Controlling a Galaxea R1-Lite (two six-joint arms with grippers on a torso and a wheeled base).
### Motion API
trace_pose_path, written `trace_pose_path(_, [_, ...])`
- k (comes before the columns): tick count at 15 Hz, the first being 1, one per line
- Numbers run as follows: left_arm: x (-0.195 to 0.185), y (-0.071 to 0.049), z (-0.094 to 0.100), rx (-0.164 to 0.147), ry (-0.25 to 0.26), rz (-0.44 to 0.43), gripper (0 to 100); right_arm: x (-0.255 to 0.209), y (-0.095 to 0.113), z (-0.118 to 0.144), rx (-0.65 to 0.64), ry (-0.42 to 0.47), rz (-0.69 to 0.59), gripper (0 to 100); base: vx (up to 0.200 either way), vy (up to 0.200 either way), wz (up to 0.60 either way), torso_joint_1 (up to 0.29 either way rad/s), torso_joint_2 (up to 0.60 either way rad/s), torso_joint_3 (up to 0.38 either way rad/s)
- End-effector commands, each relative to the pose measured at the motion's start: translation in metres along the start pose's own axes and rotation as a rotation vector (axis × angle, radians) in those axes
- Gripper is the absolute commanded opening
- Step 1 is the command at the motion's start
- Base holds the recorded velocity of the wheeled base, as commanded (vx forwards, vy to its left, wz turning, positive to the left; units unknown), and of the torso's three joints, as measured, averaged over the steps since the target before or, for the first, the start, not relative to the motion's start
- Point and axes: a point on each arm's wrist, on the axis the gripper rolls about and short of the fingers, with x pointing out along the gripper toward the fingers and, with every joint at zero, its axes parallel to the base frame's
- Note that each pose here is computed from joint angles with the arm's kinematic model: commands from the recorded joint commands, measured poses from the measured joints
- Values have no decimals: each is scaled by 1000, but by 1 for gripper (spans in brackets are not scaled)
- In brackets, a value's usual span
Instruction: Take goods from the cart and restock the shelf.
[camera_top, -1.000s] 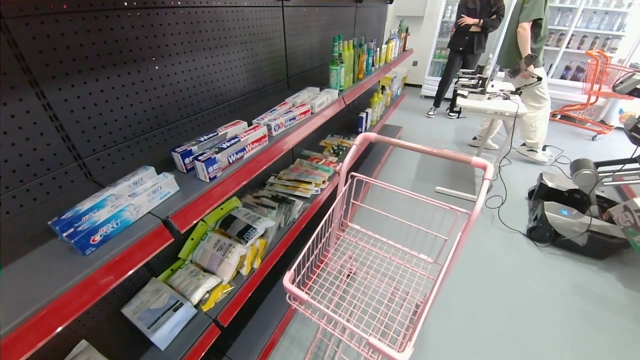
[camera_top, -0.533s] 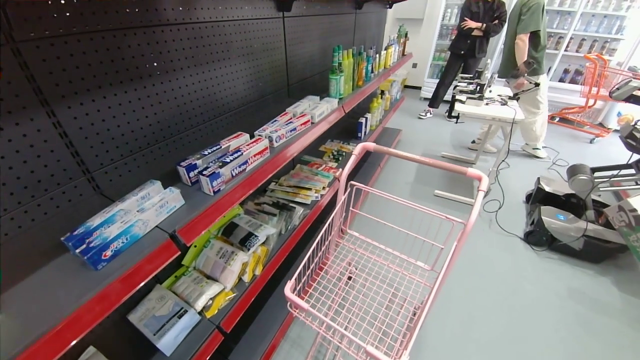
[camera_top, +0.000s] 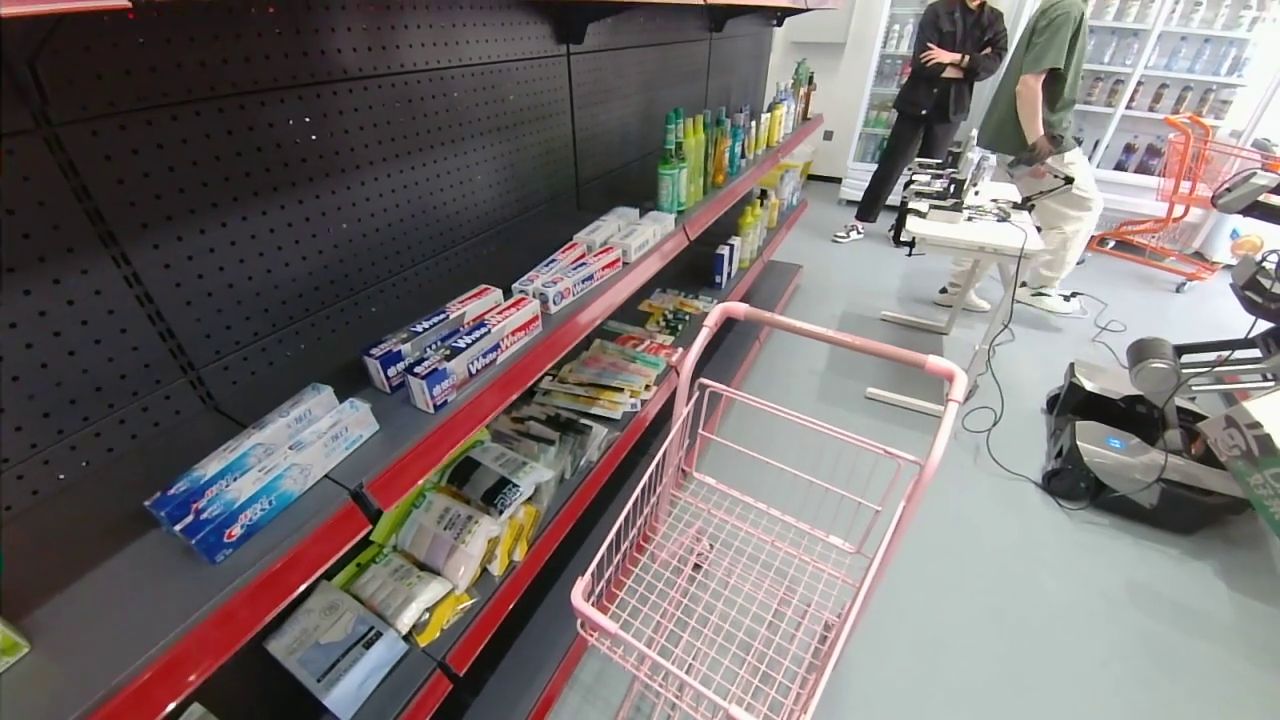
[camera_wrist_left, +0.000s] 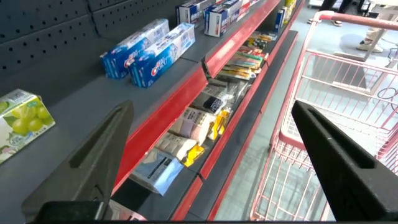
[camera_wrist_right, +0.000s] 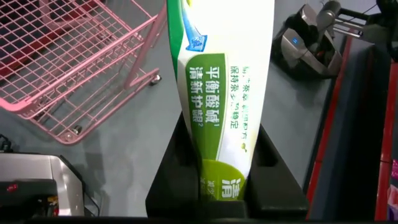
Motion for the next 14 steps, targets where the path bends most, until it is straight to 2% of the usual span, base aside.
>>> trace_pose_path(1, [0,0,0,0,1,1,100,2,0,0,-3,9,3,0,0,0,0,163,-339,-173])
trace_pose_path(7, [0,0,0,0,1,1,100,3,1,1,-9,16,7,0,0,0,0,132,-278,-140])
trace_pose_path(14, [0,0,0,0,1,1,100,5,1,1,-39,23,2,0,0,0,0,84,-158,-78])
